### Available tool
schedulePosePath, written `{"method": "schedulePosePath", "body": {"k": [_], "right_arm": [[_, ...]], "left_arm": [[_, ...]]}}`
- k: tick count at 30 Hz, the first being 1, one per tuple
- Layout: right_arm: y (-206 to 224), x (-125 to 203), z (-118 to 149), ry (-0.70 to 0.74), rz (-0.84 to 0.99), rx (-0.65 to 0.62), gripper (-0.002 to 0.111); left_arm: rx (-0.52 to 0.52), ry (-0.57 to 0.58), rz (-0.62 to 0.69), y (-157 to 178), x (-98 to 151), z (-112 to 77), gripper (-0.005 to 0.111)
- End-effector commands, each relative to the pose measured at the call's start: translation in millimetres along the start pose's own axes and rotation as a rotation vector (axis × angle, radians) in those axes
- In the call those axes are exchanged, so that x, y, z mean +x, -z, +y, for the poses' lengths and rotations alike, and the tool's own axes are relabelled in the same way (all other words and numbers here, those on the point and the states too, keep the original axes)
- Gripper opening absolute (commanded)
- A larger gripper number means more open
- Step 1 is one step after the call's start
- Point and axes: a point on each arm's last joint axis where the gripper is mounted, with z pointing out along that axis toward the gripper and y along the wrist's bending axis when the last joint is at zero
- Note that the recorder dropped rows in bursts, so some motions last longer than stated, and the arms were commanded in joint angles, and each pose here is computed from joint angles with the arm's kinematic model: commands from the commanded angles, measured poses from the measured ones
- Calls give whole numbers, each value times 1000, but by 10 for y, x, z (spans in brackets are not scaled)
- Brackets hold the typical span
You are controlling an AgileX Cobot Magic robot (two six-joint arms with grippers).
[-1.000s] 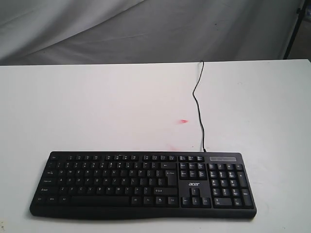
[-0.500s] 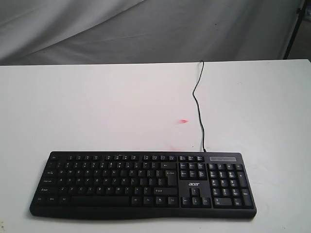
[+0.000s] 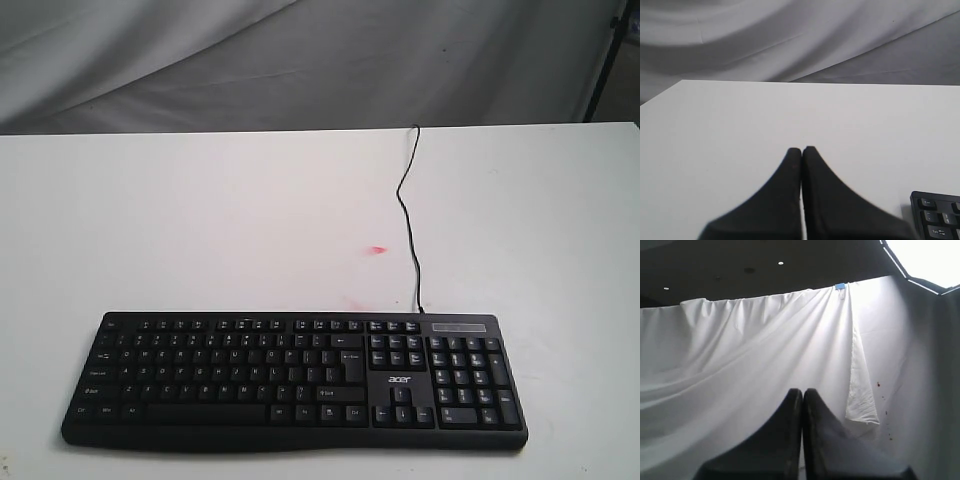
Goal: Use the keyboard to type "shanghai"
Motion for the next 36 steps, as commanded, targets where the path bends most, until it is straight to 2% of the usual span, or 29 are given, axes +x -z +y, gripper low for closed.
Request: {"method": "schedulePosePath", "body": {"k": [1,7,17,25,36], "right_arm": [[-34,-200,15,-23,-29,3,0],[-75,-592,54,-26,-69,-6,0],[-670,-941,102,-21,179,5,0],[-1120,-1269,140,114,319,-8,0],[-1652,-1855,201,225,352,-32,0]], "left_arm": [[4,1,-6,-1,9,-3,1],[4,1,-6,-1,9,-3,1],[4,1,-6,-1,9,-3,1],[4,1,-6,-1,9,-3,1],[4,1,-6,-1,9,-3,1]]}}
